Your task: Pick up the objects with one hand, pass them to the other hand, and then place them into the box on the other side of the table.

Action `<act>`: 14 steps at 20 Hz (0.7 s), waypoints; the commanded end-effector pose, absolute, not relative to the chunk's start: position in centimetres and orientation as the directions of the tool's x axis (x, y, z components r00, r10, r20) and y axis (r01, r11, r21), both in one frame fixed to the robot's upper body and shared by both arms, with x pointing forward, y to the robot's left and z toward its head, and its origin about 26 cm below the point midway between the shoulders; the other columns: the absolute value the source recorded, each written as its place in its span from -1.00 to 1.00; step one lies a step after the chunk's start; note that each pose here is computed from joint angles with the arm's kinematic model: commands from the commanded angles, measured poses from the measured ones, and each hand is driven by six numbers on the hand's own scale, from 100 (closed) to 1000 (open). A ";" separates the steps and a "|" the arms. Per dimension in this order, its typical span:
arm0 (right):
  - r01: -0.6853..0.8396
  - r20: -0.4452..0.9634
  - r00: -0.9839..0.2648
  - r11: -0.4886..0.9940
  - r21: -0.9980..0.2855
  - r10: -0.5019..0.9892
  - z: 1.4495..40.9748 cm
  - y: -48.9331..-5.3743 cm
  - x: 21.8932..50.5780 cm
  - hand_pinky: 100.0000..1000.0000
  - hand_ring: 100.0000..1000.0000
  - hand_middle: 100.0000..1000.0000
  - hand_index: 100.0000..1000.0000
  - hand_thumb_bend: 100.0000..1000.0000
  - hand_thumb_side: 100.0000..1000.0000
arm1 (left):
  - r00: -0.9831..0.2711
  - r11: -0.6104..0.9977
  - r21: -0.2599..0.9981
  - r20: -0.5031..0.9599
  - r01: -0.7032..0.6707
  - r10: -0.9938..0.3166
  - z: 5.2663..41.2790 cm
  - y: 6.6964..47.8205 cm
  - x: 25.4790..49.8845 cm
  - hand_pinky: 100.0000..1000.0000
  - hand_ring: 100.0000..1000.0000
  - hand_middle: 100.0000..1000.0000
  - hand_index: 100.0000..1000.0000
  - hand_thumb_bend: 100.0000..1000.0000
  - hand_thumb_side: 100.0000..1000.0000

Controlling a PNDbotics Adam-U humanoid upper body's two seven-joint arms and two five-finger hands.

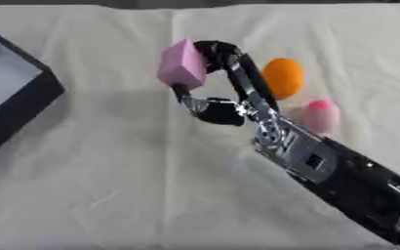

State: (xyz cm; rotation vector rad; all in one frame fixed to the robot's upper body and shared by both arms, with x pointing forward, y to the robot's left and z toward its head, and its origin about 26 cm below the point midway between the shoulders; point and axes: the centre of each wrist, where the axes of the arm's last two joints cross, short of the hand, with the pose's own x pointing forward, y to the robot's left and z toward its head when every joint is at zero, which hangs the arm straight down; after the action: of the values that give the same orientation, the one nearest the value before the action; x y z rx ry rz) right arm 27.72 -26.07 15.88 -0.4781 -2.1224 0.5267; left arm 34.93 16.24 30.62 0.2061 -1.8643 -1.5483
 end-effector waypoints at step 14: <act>0.088 0.603 -0.619 0.806 -0.585 0.504 17.3 -25.6 28.1 0.27 0.26 -0.07 0.15 -1.00 -0.85 | -0.811 0.186 0.953 0.301 0.239 -0.501 29.9 12.1 37.4 0.76 0.45 0.50 0.60 -0.74 0.01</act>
State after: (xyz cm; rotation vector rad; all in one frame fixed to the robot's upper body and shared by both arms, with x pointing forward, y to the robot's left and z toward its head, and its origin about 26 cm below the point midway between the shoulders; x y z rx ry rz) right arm 28.05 -25.34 16.53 -0.4134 -2.1556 0.6161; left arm 37.40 12.20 28.95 0.2150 -1.8674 -1.6707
